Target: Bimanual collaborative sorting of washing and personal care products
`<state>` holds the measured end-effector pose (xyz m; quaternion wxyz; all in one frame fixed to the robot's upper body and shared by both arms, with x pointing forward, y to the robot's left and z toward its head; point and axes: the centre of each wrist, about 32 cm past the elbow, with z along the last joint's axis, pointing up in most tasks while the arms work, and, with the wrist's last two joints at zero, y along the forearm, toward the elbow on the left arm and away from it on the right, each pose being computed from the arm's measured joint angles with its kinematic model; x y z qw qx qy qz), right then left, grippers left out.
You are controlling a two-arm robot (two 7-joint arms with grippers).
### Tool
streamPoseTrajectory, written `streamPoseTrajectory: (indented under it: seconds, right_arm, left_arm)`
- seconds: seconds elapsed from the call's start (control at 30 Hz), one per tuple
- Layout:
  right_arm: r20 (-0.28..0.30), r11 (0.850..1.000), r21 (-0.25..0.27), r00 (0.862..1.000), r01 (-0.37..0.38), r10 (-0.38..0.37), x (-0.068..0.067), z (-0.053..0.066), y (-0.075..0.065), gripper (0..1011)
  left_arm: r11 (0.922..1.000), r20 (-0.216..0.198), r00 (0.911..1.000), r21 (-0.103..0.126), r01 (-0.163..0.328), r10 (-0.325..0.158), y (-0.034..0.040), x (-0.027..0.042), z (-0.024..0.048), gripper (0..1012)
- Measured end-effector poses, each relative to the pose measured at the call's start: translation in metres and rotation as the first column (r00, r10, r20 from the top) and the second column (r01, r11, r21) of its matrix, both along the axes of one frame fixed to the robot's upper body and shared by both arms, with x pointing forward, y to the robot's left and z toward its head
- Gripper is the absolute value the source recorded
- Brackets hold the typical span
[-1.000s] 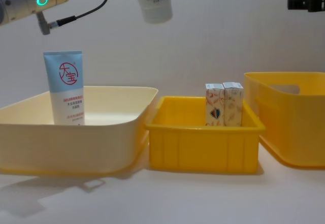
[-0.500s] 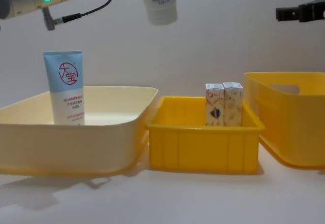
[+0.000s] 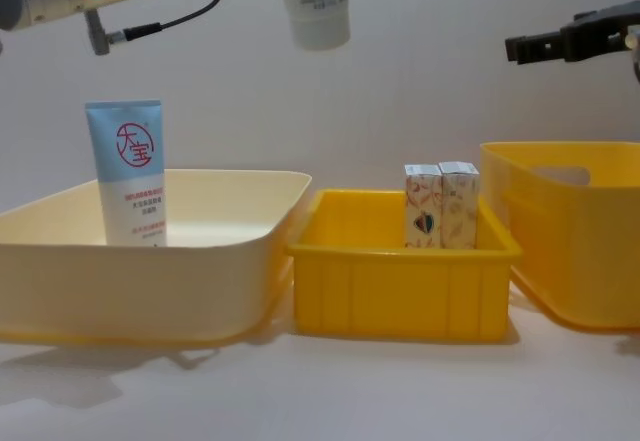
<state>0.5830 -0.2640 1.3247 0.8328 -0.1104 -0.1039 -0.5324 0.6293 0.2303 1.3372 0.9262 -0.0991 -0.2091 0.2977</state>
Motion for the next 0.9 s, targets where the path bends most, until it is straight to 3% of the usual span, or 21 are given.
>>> streamPoseTrajectory:
  seconds: [0.53,0.9]
  right_arm:
    - [0.019,0.998,-0.001,0.998,-0.056,0.056,-0.004,-0.003,0.005,1001]
    - [0.015,0.987,0.010,0.987,-0.161,0.161,-0.008,0.000,0.009,1001]
  left_arm:
    - [1.0000,-0.007,1.0000,0.004,-0.001,0.001,0.0013,0.0002,0.0009,292]
    - [1.0000,-0.007,1.0000,0.004,-0.001,0.001,0.0013,0.0002,0.0014,291]
